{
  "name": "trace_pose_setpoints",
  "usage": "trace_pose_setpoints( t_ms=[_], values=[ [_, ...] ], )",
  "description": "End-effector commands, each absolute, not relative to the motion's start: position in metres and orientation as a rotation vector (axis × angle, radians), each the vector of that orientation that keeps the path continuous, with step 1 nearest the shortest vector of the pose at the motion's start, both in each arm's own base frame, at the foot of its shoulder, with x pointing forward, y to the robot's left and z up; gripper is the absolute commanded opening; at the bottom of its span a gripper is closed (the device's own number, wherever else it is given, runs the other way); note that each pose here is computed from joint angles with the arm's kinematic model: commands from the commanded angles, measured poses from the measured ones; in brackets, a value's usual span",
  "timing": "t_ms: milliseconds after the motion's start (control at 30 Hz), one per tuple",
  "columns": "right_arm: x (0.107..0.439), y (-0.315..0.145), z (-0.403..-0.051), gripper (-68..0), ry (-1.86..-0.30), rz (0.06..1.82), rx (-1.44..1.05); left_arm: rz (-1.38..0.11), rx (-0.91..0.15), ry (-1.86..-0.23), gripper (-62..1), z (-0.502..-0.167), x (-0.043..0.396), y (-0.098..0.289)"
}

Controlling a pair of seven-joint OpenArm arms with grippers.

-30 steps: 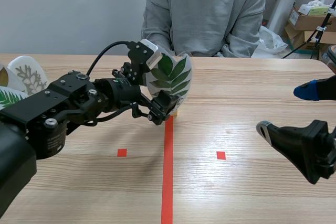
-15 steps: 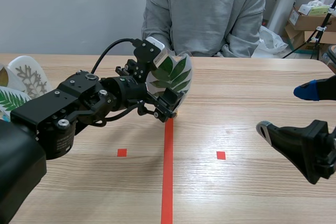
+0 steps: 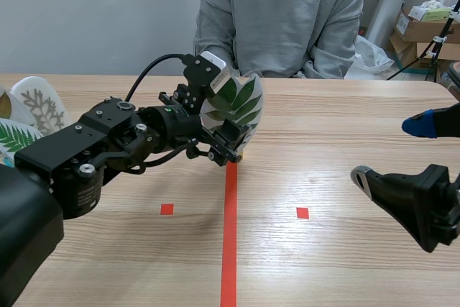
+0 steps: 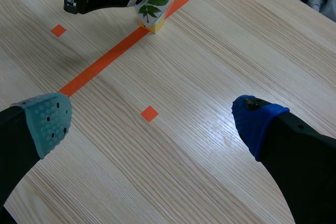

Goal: Do the leaf sorting experiment

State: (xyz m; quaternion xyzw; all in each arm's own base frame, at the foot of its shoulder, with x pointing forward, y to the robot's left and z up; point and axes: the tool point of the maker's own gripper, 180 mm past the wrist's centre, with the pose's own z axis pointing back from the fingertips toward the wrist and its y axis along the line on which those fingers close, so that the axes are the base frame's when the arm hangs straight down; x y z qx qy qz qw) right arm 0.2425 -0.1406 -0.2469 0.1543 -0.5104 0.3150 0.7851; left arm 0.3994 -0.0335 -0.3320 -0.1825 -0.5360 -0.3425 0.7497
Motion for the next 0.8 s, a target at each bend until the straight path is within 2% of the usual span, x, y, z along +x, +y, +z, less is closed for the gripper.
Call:
trace_pose_setpoints(
  t_ms=[0, 167, 433, 767],
  values=[
    [0.2472, -0.1410, -0.2400, -4.1, -1.128, 0.682, 0.332, -0.742, -0.404, -1.205, -25.1, -0.3211, 0.4058, -0.0343],
    [0.2472, -0.1410, -0.2400, -4.1, -1.128, 0.682, 0.332, -0.741, -0.404, -1.204, -34.8, -0.3213, 0.4057, -0.0342],
    [0.2472, -0.1410, -0.2400, -4.1, -1.128, 0.682, 0.332, -0.742, -0.403, -1.201, -55.8, -0.3218, 0.4056, -0.0341],
    [0.2472, -0.1410, -0.2400, -4.1, -1.128, 0.682, 0.332, -0.721, -0.370, -1.196, -56.9, -0.3239, 0.4081, -0.0271]
  ],
)
